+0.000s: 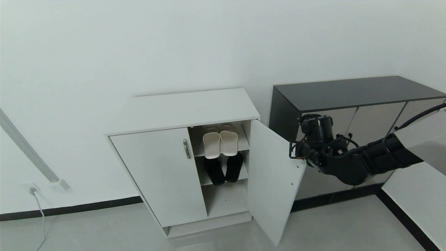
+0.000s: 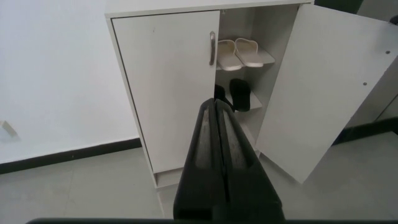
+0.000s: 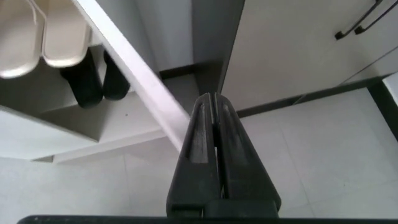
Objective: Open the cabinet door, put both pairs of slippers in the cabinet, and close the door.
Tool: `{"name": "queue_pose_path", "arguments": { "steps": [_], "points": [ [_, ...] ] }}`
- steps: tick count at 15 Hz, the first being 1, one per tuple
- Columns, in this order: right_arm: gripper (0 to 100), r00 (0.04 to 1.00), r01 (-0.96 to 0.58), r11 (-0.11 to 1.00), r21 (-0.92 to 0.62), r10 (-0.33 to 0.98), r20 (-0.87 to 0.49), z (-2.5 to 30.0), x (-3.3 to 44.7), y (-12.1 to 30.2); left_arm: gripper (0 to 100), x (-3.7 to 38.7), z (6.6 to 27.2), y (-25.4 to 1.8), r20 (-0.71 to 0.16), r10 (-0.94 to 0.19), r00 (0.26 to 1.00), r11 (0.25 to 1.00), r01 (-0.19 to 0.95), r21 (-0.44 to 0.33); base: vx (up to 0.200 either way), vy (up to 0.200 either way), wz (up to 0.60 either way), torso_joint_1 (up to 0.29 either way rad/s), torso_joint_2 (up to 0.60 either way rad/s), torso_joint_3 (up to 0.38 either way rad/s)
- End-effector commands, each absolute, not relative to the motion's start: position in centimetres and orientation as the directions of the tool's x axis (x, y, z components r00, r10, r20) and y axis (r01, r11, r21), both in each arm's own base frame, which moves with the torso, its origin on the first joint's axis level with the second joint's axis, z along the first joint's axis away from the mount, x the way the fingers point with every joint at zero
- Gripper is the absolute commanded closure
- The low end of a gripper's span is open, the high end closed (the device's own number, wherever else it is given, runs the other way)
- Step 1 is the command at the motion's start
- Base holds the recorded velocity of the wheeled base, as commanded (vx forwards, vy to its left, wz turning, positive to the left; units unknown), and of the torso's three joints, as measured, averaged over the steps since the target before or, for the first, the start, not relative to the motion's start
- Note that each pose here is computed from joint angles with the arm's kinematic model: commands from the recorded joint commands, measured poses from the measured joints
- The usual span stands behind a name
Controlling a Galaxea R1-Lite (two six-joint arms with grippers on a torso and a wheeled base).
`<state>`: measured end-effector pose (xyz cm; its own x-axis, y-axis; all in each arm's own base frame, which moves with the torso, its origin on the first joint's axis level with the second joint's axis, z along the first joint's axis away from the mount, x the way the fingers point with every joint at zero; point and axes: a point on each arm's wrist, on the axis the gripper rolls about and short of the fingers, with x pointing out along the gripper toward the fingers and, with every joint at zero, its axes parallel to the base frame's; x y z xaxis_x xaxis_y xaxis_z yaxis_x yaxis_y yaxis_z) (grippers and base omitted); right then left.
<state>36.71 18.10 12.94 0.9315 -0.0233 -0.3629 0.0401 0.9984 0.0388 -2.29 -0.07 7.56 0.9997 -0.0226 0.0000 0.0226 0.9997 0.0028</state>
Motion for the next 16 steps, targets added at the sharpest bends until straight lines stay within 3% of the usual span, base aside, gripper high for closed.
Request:
{"name": "queue_pose_path", "arguments": {
  "steps": [1, 9, 16],
  "points": [
    [100, 0.931, 0.002, 0.999, 0.038, 0.012, -0.365, 13.2, 35.3, 19.2, 100, -2.3, 7.6, -0.1, 0.000, -0.023, 1.000, 1.000, 0.023, 0.003, 0.000, 0.000, 0.00, 0.000, 0.00, 0.000],
    [100, 0.909, -0.204, 0.976, 0.077, 0.218, -0.356, 15.0, 28.0, 24.2, 100, -2.3, 7.6, -0.1, 0.002, -0.023, 1.000, 1.000, 0.023, 0.002, 0.000, 0.000, 0.00, 0.000, 0.00, 0.000],
    [100, 0.890, -0.282, 0.957, 0.065, 0.287, -0.354, 14.6, 26.3, 24.6, 100, -2.3, 7.6, -0.1, 0.000, -0.021, 1.000, 1.000, 0.021, 0.002, 0.000, 0.000, 0.00, 0.000, 0.00, 0.000]
  ]
}}
